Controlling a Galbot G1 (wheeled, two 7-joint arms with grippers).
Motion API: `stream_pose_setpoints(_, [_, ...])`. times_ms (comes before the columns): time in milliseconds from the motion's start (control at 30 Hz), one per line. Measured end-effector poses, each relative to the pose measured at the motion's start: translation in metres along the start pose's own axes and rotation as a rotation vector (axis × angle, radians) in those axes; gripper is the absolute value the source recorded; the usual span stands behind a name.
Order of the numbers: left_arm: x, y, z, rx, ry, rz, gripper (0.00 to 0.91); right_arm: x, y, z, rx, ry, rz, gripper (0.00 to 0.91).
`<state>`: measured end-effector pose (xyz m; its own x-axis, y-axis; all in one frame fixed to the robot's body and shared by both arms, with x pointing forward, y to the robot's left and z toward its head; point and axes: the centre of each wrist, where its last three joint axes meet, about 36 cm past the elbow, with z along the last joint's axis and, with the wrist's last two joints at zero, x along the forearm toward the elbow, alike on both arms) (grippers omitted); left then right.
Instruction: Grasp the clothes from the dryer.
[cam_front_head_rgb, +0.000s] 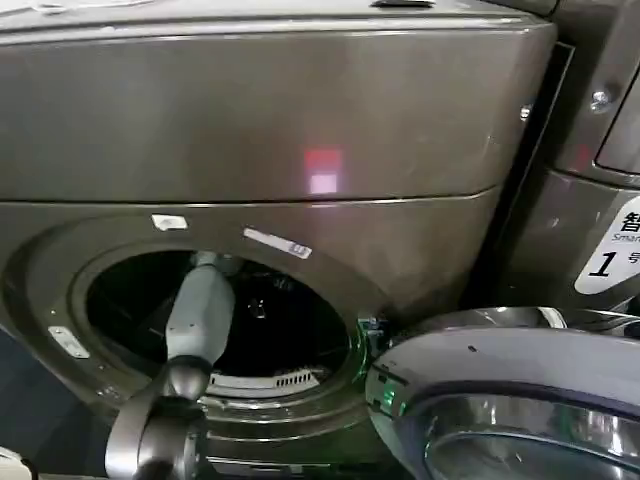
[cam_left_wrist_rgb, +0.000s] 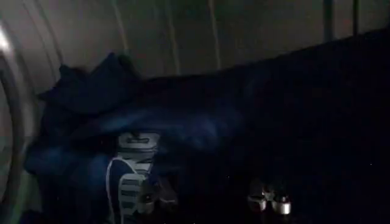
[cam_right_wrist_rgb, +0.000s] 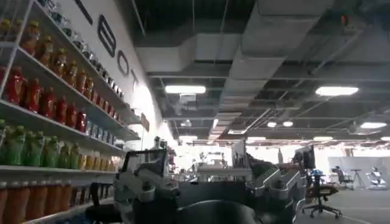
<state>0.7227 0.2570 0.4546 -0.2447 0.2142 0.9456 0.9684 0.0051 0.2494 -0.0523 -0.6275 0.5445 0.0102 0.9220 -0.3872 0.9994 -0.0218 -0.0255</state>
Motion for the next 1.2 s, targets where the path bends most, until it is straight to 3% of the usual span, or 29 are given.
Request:
stream_pose_setpoints(367, [-0.005,-0.003,-0.001,0.057,-0.023,-0.028,0.000,0.001,0.000,0.002,0.000,0.009,0.000,0.907])
stream_pose_setpoints(533, [-0.004,-0.006,-0.008,0.127,-0.104,-0.107,0.000,0.001,0.003,0.001,0.000,0.017,0.002,0.907])
stream_pose_setpoints(900, [0.013,-0.013,-0.034,0.329,-0.326,-0.460,0.000,0.000,0.008,-0.005,0.000,0.011,0.014,0.907])
stream_pose_setpoints(1200, [0.020,-0.036,-0.060,0.612,-0.560,-0.821,0.000,-0.002,0.008,-0.010,0.011,-0.016,0.027,0.907])
